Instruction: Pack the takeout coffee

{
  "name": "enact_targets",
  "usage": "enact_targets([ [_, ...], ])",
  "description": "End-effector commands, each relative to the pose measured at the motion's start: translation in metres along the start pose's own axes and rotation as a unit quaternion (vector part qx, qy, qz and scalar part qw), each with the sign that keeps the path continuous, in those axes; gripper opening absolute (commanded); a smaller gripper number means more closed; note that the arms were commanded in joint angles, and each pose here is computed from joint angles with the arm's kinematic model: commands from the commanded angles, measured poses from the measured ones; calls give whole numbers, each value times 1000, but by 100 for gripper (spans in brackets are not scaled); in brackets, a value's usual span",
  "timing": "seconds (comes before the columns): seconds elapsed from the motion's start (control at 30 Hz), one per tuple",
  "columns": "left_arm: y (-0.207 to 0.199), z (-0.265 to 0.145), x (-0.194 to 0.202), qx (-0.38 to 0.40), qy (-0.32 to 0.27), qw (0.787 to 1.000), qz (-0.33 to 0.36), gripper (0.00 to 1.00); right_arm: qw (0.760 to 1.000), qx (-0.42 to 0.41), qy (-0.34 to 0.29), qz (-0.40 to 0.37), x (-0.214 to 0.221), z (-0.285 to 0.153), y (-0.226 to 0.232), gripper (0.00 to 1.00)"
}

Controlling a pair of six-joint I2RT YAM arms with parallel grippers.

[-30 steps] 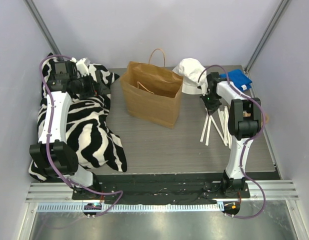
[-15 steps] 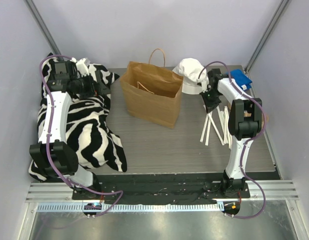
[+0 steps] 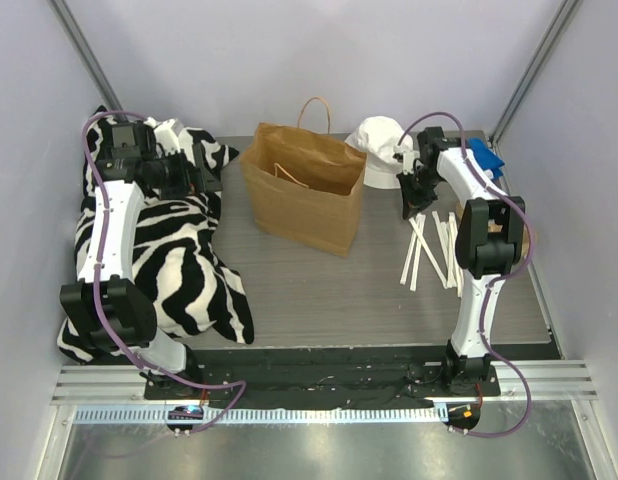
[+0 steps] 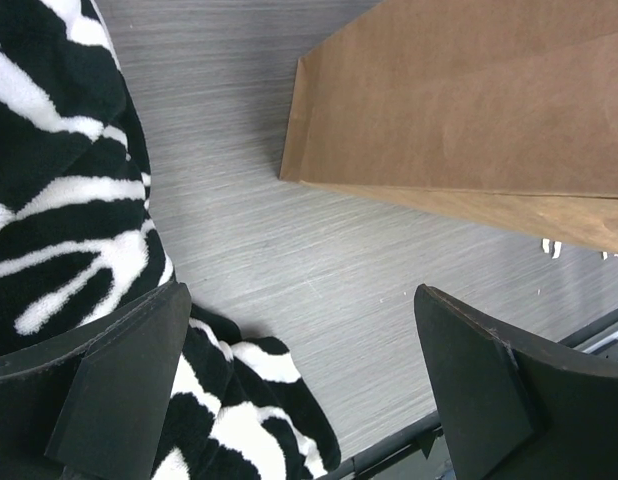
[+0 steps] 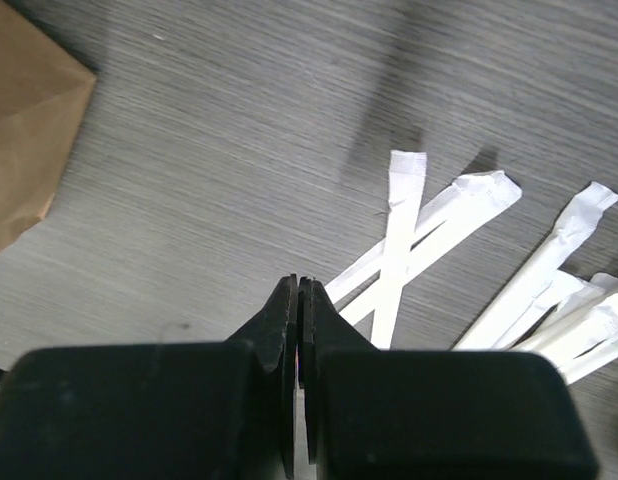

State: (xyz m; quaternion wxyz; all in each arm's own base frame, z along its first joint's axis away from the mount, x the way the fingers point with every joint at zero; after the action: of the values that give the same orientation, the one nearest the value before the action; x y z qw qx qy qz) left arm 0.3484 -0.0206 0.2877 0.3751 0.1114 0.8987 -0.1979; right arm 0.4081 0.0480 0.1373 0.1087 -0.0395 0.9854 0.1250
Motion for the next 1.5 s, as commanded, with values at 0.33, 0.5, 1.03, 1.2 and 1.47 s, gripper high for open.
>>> enact_targets([
  [0.33,-4,-10,-7,10,-10,1000,26,100,996,64,44,-43,39,-3,-41,36],
  [0.5,-4,-10,-7,12,-8,1000,26,100,992,85,60,-69,57,1,-51,35],
  [1.03,-3,-8,-1,9,-3,1000,26,100,993,80,68,-45,61,23,-54,40],
  [1.2,-2,-7,-1,8,-5,1000,22,100,992,89,71,-46,67,31,-58,31],
  [1.47,-2,-9,0,2,-4,1000,23,100,994,103,20,-29,50,-12,-48,1],
])
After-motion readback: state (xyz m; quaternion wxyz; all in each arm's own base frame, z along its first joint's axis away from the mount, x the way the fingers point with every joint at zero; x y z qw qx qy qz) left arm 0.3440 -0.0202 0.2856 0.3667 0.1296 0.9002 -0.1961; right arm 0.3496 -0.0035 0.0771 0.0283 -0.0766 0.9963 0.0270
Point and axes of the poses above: each gripper's point midway between its finger pads, its own z axis out along the fingers, its own y axis along the line the jaws close on, x = y × z, the point moved 6 cm from there along -z, back along the fingers, and after that the axes turned 13 degrees about z, right-handed, at the moved point
